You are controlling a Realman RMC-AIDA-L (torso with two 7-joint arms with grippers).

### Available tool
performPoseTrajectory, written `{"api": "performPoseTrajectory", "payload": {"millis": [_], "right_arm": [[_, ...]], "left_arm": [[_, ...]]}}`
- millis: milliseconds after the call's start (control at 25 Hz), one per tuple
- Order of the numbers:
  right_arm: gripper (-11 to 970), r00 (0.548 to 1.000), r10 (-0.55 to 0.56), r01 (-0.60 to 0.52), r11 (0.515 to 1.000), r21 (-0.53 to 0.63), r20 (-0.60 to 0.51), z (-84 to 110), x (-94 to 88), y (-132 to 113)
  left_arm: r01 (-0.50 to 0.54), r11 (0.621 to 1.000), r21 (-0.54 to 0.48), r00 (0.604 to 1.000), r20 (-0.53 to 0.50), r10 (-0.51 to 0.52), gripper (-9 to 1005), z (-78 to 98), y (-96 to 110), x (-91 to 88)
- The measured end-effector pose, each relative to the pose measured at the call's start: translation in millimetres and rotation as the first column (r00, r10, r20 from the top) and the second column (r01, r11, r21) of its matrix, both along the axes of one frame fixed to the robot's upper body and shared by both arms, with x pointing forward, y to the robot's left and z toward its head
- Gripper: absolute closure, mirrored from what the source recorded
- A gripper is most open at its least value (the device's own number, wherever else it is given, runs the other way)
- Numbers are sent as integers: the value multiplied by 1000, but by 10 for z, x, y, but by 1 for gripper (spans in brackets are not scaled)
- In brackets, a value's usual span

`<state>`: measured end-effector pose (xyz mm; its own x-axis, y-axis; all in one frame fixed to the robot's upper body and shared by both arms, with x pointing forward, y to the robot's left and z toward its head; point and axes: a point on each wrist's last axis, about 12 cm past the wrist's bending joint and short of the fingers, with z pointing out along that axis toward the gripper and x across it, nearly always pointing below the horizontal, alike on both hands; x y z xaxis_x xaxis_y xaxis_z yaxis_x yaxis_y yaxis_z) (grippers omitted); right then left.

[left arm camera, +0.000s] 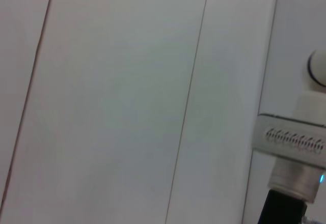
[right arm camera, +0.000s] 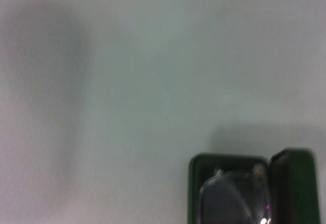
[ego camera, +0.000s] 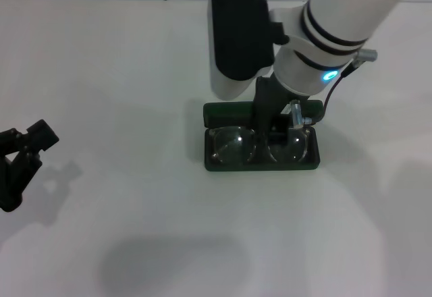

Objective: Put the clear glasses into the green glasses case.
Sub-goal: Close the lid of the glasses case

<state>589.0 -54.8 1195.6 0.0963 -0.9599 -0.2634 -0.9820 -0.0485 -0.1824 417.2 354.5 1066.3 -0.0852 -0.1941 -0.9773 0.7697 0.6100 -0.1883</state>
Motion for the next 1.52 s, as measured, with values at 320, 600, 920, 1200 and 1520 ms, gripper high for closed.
{"api": "performPoseTrajectory", "payload": {"millis": [320,600,920,1200,1520], "right_arm": [[770,983,-42,1,975,221,180,353,-306,-406],[771,976,-136,30,855,517,168,577,-595,-971],[770,903,-429,223,531,817,33,672,-494,-2063],[771,795,-593,321,232,918,-128,289,-455,-2889],[770,735,-628,378,67,923,-255,-163,-546,-3185]], "left_arm": [[0,1000,-13,1000,6,0,911,20,1,11],[10,998,-69,1000,20,-9,910,104,-56,169],[163,981,-109,987,32,-161,909,361,-320,678],[311,950,-6,949,-54,-311,908,538,-760,1252],[391,905,167,906,-245,-347,893,434,-1467,1692]]}}
